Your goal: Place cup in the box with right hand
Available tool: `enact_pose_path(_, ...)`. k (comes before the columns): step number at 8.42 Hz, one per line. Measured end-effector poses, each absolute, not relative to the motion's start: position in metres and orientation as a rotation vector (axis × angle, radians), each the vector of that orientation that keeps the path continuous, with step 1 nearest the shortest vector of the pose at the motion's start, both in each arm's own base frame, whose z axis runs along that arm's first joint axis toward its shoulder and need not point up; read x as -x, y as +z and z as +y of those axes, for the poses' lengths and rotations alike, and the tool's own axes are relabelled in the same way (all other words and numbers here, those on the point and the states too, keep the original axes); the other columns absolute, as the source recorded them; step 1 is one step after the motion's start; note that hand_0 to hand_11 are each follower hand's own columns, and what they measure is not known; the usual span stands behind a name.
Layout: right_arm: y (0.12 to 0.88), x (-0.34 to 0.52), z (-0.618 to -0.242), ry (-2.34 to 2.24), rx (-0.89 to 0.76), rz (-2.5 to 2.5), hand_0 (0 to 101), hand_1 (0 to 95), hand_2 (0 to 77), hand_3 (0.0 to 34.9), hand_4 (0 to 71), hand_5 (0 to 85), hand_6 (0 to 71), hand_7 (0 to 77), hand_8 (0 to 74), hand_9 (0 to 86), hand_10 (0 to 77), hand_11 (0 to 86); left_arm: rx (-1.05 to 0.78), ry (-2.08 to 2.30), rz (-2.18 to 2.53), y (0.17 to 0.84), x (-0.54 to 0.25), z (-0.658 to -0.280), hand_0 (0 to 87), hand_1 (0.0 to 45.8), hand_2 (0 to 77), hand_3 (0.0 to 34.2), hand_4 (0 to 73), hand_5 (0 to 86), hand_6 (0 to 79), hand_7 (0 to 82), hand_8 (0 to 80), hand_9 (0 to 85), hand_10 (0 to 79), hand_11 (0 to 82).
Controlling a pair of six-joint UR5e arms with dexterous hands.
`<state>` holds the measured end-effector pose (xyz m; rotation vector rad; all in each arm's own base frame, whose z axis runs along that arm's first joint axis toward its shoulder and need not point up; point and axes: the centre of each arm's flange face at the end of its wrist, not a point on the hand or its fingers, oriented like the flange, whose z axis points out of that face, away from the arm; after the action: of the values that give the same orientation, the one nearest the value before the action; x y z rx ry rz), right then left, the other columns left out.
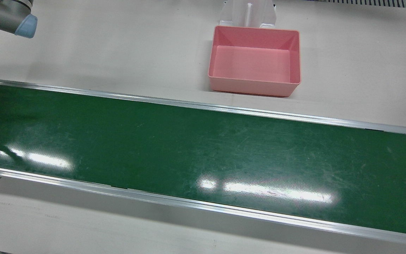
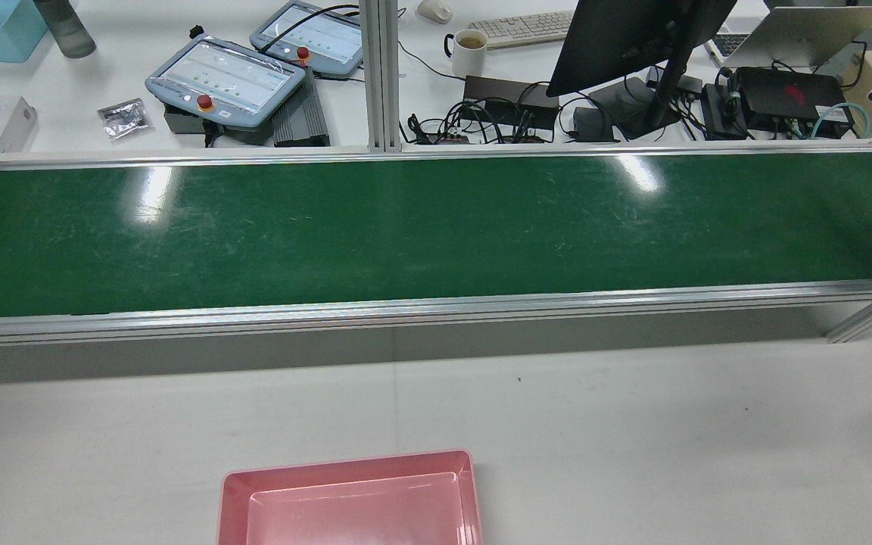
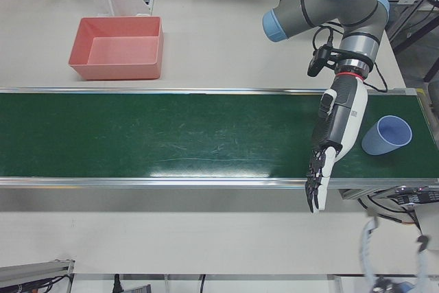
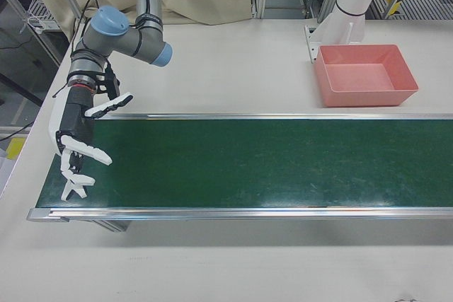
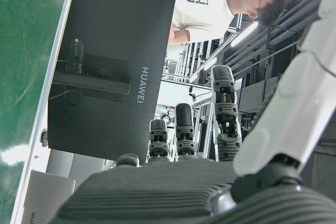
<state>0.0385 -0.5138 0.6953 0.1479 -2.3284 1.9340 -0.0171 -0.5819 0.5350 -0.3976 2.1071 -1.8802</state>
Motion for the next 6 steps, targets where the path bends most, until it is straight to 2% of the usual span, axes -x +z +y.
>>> enact_pose_path(2,0.688,-0.038,-0.507,1.971,-0.155,-2.279,51,1.1,1.6,4.1,33.3,2.2,6.5,39.8,7.6,18.5,0.5,0.5,0.398,-1.88,2.108,0.535,0.017,-0.582,0.0,0.5,0.5,0.0,0.0,0.0,0.0,0.0,0.0,0.5,0.0,0.0)
enact_pose_path(3,0.687,-0.037,-0.503,2.005,-0.159,-2.234,51,1.1,1.6,4.2,36.5,1.6,6.5,43.1,7.6,19.1,0.5,0.5,0.397,-1.88,2.107,0.535,0.017,-0.582,0.0,0.5,0.5,0.0,0.0,0.0,0.0,0.0,0.0,0.5,0.0,0.0)
enact_pose_path(4,0.686,-0.036,-0.501,2.025,-0.157,-2.211,51,1.1,1.6,4.1,38.2,1.6,6.5,43.1,7.6,19.6,0.5,1.1,0.397,-1.88,2.107,0.535,0.017,-0.582,0.0,0.5,0.5,0.0,0.0,0.0,0.0,0.0,0.0,0.5,0.0,0.0)
enact_pose_path(5,0.685,-0.037,-0.5,2.035,-0.155,-2.203,51,1.1,1.1,4.0,33.3,1.6,6.5,37.1,7.6,18.5,0.5,1.1,0.397,-1.881,2.107,0.535,0.017,-0.582,0.0,0.5,0.5,0.0,0.0,0.0,0.0,0.0,0.0,0.5,0.0,0.0)
enact_pose_path(6,0.684,-0.037,-0.499,2.038,-0.153,-2.203,51,1.1,1.1,3.2,32.2,2.7,6.5,34.9,7.6,18.5,0.5,1.1,0.397,-1.881,2.107,0.535,0.018,-0.582,0.0,0.5,0.5,0.0,0.0,0.0,0.0,0.0,0.0,0.5,0.0,0.0)
